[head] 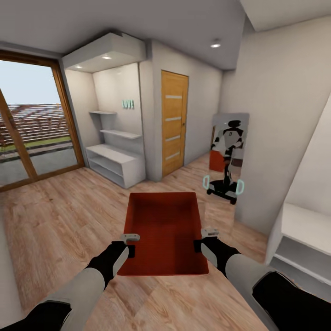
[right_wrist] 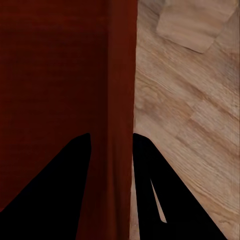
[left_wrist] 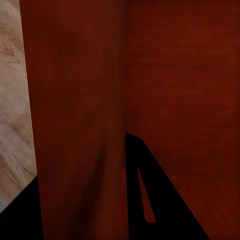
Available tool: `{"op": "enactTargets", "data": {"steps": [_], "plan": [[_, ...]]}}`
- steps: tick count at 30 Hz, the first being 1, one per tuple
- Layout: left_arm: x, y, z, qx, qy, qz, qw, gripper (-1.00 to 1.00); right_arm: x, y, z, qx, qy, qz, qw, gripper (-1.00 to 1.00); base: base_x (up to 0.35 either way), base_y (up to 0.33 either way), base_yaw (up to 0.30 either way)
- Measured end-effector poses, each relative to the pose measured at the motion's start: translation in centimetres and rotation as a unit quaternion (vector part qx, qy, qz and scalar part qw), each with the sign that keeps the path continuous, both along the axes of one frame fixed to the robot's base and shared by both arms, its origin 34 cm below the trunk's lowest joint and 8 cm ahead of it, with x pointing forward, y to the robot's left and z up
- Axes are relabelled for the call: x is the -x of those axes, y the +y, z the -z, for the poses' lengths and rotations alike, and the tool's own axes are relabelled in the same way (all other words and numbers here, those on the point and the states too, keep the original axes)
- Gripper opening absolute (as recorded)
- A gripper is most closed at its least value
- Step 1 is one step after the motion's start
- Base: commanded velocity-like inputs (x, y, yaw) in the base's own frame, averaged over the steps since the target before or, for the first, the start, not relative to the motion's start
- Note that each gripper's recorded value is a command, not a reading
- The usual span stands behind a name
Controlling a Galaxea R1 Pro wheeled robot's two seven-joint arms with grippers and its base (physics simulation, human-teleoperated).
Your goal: Move the two storage containers from the living room to the garage. In the garage, place one container on the floor and stack the other container on top of it (either order is fine).
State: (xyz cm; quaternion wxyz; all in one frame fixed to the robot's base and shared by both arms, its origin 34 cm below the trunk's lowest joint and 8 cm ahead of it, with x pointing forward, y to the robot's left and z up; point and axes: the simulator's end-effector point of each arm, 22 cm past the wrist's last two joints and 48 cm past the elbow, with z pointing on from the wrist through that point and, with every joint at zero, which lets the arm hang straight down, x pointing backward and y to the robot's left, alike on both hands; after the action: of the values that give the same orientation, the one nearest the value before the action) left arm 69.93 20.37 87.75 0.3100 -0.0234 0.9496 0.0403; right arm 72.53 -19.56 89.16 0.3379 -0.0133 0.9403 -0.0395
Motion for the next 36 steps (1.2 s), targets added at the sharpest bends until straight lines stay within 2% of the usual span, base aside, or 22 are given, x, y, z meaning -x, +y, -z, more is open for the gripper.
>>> {"op": "enactTargets", "data": {"steps": [9, 36], "plan": [[0.00, -0.01, 0.00, 0.000, 0.000, 0.000, 1.0000, -1.00, 0.00, -0.01, 0.00, 0.000, 0.000, 0.000, 1.0000, -1.00, 0.322, 0.000, 0.234], [0.00, -0.02, 0.00, 0.000, 0.000, 0.000, 1.0000, -1.00, 0.00, -0.02, 0.00, 0.000, 0.000, 0.000, 1.0000, -1.00, 0.322, 0.000, 0.004]]}}
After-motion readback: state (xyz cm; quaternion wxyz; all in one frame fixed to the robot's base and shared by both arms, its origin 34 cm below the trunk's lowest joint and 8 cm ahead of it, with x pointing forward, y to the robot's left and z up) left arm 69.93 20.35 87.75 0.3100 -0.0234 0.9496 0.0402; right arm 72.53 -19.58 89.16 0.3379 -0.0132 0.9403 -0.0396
